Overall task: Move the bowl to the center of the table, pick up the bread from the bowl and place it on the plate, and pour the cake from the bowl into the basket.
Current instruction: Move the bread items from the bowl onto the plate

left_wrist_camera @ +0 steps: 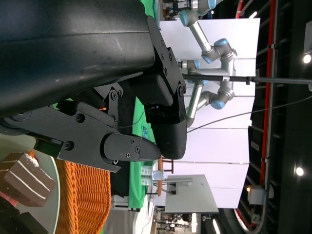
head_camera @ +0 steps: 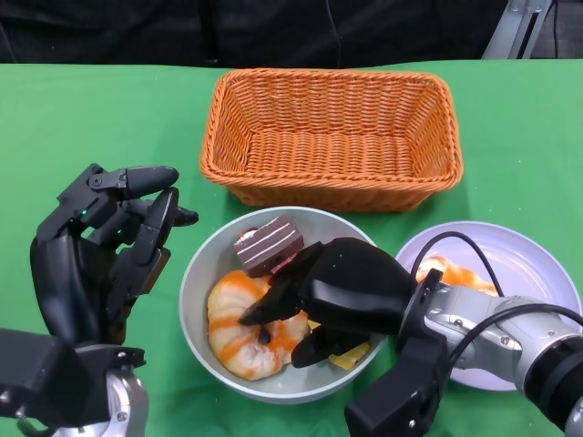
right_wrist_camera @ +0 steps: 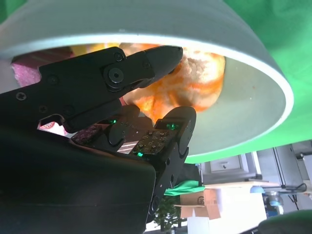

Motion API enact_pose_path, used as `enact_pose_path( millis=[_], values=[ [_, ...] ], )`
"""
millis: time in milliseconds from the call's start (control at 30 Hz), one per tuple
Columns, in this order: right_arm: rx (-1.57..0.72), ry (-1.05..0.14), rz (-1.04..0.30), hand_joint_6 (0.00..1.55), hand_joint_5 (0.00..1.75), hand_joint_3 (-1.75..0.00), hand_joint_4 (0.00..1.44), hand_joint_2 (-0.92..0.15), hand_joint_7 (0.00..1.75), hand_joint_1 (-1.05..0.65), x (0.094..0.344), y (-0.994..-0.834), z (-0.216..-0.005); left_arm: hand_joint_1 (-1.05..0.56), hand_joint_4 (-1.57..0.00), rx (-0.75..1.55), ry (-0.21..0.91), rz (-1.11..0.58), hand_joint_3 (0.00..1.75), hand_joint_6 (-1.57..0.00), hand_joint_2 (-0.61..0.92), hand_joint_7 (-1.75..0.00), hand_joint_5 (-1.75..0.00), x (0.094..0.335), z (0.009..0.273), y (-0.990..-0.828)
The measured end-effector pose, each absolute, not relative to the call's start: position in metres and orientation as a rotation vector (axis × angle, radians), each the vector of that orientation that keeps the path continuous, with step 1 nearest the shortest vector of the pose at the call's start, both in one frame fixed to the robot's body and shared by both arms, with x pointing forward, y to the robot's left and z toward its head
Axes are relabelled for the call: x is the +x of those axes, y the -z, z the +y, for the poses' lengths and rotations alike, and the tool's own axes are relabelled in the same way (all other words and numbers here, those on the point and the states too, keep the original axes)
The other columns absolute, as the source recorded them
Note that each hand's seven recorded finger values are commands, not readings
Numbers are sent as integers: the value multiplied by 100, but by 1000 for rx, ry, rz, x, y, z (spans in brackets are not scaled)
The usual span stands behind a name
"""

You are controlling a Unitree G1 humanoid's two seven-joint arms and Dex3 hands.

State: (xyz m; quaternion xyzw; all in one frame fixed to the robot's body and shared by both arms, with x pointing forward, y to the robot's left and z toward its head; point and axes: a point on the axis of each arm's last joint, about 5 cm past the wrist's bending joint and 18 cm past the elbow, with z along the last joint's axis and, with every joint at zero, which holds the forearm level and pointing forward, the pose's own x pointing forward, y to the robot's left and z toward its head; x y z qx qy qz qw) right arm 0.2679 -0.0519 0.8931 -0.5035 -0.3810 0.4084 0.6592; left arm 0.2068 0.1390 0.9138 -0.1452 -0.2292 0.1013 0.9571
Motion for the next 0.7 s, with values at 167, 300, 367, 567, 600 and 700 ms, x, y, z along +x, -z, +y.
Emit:
enact_pose_path(
  millis=[167,300,367,567,600,700],
  values=[
    [-1154,-925,-876,72,0,0,67,-89,0,-72,268,-892,-51,-19,-82,-301,-208,-471,30,-95,92,-72,-121,207,138,-915],
    [-1202,-922,-902,69,0,-1,61,-90,0,-74,268,-891,-49,-21,-83,-307,-208,-475,30,-96,92,-72,-121,206,136,-916],
    [-1222,-914,-904,68,0,-1,59,-91,0,-76,269,-891,-48,-21,-83,-309,-207,-486,29,-96,92,-72,-120,205,135,-918],
    [-1292,-888,-946,74,0,-3,58,-92,2,-78,269,-888,-45,-17,-82,-327,-210,-496,31,-96,92,-70,-120,205,134,-919],
    [-1309,-879,-953,74,0,-4,58,-92,1,-78,269,-888,-45,-18,-82,-329,-210,-496,31,-96,92,-70,-120,205,134,-919],
    [-1352,-864,-978,69,0,-4,56,-92,0,-78,269,-889,-43,-18,-81,-334,-211,-496,31,-96,92,-69,-120,205,135,-919]
  ],
)
